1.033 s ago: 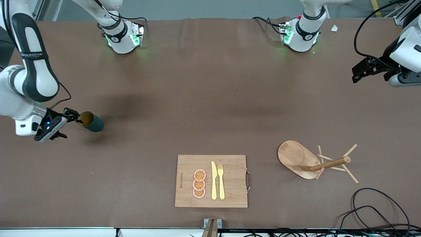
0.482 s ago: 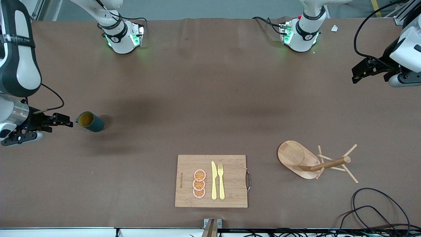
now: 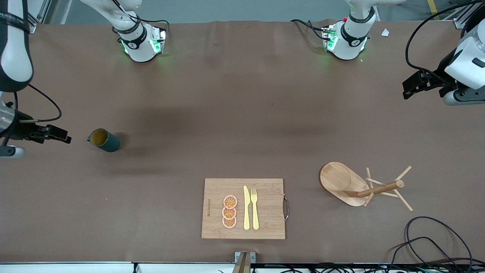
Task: Transfer cup from left to right arm and place
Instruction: 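Open the right gripper and raise it off the mug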
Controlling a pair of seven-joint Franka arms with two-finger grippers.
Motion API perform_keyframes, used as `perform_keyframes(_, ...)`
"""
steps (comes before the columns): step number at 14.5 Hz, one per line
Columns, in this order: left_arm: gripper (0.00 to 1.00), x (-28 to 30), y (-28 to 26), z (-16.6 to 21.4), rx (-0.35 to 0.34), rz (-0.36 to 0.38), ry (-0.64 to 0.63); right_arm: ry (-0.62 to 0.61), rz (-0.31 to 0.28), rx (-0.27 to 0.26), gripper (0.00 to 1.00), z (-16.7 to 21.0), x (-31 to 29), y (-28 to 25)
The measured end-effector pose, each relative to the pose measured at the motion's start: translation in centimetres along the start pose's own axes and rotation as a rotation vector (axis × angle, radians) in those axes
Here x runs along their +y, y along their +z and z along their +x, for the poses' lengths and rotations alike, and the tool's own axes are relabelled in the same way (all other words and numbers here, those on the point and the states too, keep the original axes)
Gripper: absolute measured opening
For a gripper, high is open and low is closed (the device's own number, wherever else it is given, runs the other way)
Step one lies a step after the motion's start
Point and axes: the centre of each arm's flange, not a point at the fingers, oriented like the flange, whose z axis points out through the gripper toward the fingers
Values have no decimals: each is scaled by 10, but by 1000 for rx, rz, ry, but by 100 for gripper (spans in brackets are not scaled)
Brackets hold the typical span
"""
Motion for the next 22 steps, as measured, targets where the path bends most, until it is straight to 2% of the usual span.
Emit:
perform_keyframes(3,100,0,-1,0,1,0,-1,6,-42,6,100,-3,0,-47)
perform_keyframes(11,100,1,-1,0,2,0,1,-17,-53,43,100,-28,-34,-113)
perform_keyframes(18,100,-1,-1,0,1,0,-1,-68,-54,74,100,-34,-67,-130)
perform_keyframes(22,100,2,-1,0,2,0,3,-66,-57,89,100,-37,-66,-139)
